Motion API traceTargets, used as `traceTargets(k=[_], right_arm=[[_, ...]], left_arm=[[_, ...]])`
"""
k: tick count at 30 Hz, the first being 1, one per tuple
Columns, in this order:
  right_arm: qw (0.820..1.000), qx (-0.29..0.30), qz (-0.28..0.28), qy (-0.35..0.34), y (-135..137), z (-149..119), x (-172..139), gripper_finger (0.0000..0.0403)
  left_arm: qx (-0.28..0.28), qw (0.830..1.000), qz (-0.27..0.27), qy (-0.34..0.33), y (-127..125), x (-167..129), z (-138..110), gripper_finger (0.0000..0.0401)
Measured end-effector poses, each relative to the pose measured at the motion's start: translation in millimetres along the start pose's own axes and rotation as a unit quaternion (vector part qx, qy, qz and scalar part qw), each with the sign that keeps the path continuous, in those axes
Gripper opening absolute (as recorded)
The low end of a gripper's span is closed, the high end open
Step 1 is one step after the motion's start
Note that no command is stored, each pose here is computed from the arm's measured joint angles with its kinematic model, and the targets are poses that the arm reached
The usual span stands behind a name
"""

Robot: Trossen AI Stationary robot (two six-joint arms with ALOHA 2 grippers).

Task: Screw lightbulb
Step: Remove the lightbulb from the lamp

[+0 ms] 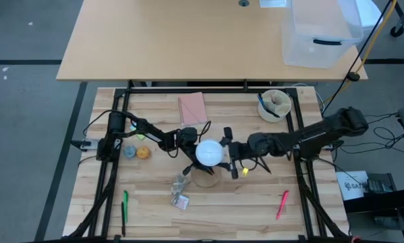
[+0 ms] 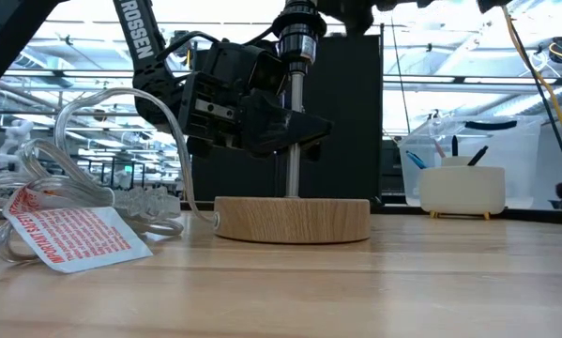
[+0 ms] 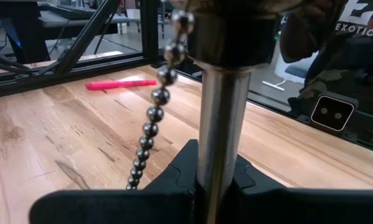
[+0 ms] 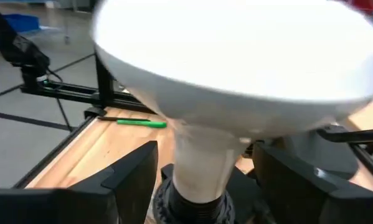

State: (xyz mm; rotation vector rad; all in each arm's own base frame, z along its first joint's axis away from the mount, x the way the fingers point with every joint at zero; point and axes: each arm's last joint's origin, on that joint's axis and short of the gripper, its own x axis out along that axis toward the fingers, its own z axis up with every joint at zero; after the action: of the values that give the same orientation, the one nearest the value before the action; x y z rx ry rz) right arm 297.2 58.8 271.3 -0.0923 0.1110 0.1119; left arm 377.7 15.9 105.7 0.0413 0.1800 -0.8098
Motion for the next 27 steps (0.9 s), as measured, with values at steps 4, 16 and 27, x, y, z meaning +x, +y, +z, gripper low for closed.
traceTargets(k=[4, 16, 27], right_arm=[[0.999, -0.002, -0.036, 0.007, 13.6, 4.0, -7.1, 0.0255], [0.980, 0.009, -0.194, 0.036, 37.4, -0.3, -16.8, 0.0255], [0.967, 0.063, -0.247, 0.018, 60.3, -2.6, -23.4, 0.0255]], left_arm=[[0.001, 1.000, 0.016, 0.001, 0.7, 0.1, 0.3, 0.0023], [0.006, 0.990, 0.141, 0.013, 3.8, 5.0, 3.1, 0.0023], [0.002, 0.974, 0.225, 0.005, 8.4, 3.5, 5.9, 0.0023]])
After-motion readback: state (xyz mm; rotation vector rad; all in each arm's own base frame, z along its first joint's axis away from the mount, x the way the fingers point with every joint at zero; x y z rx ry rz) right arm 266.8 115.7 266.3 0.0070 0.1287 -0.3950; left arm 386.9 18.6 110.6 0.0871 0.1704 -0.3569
